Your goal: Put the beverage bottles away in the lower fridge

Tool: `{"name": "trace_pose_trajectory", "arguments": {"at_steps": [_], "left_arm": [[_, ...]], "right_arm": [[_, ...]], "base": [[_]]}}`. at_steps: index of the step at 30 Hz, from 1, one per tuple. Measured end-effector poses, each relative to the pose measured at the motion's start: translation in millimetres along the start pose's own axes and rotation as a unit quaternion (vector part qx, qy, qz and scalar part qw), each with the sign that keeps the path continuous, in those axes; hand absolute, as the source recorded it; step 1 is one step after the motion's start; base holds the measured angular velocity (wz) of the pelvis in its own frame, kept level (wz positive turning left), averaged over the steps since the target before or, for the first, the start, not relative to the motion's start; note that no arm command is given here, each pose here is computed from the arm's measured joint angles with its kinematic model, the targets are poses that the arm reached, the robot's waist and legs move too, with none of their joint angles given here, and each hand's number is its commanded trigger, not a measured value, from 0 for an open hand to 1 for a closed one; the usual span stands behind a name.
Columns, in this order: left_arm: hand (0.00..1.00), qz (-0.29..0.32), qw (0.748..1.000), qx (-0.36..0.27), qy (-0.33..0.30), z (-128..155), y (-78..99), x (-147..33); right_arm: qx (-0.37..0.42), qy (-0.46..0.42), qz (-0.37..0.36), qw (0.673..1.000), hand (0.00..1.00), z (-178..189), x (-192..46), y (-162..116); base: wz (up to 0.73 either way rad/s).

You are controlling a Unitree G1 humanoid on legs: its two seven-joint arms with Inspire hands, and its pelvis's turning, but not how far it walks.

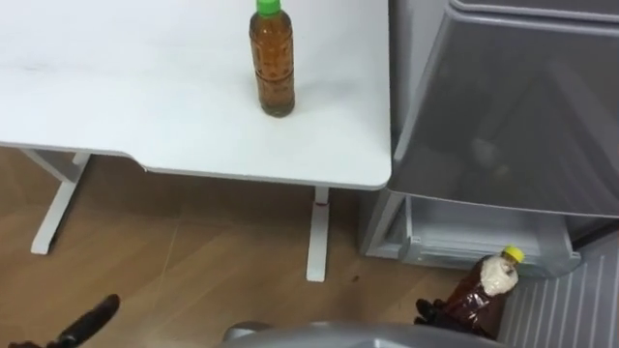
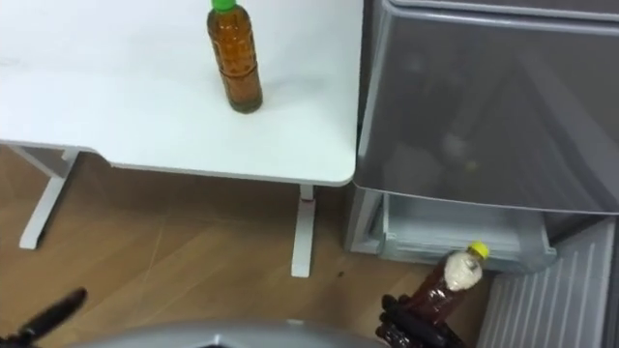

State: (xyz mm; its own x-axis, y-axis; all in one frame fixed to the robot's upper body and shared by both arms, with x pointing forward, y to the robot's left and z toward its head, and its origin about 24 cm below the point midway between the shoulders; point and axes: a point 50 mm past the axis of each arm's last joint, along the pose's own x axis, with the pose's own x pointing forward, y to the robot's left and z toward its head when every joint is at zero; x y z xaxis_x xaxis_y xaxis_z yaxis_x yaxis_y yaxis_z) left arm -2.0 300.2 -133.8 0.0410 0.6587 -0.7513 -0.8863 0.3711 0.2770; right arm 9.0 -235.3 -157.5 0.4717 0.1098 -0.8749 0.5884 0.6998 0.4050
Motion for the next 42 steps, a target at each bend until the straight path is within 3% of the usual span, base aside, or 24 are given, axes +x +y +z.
{"name": "trace_pose_trajectory", "arguments": {"at_steps": [4, 7, 10, 12, 16, 31, 42], "left_arm": [[0.0, -0.011, 0.998, 0.037, 0.057, -25.5, 14.8, -1.8], [0.0, -0.044, 0.984, 0.144, 0.098, -49.0, 19.0, -7.2], [0.0, -0.079, 0.965, 0.229, 0.097, -56.6, 9.5, -11.1], [0.0, -0.118, 0.94, 0.309, 0.081, -60.2, -1.0, -14.2], [0.0, -0.169, 0.898, 0.4, 0.063, -61.7, -20.6, -17.6], [0.0, -0.224, 0.84, 0.492, 0.053, -59.8, -35.0, -18.9], [0.0, -0.246, 0.816, 0.521, 0.041, -46.9, -58.5, -15.7]], "right_arm": [[0.038, -0.002, -0.018, 0.999, 1.0, -2.5, 0.2, -3.2], [0.052, -0.01, -0.015, 0.999, 1.0, 4.2, 3.9, 0.6], [0.073, -0.02, -0.014, 0.997, 1.0, 7.9, 9.2, 6.8], [0.106, -0.028, -0.015, 0.994, 1.0, 7.9, 11.8, 9.8], [0.132, -0.038, -0.005, 0.991, 1.0, 13.2, 19.0, 21.0], [0.154, -0.057, 0.026, 0.986, 1.0, 29.5, 31.7, 43.6], [0.163, -0.104, 0.073, 0.978, 1.0, 84.9, 50.3, 87.0]], "base": [[0.01], [0.01], [0.09], [0.06], [0.01], [0.05], [0.04]]}}
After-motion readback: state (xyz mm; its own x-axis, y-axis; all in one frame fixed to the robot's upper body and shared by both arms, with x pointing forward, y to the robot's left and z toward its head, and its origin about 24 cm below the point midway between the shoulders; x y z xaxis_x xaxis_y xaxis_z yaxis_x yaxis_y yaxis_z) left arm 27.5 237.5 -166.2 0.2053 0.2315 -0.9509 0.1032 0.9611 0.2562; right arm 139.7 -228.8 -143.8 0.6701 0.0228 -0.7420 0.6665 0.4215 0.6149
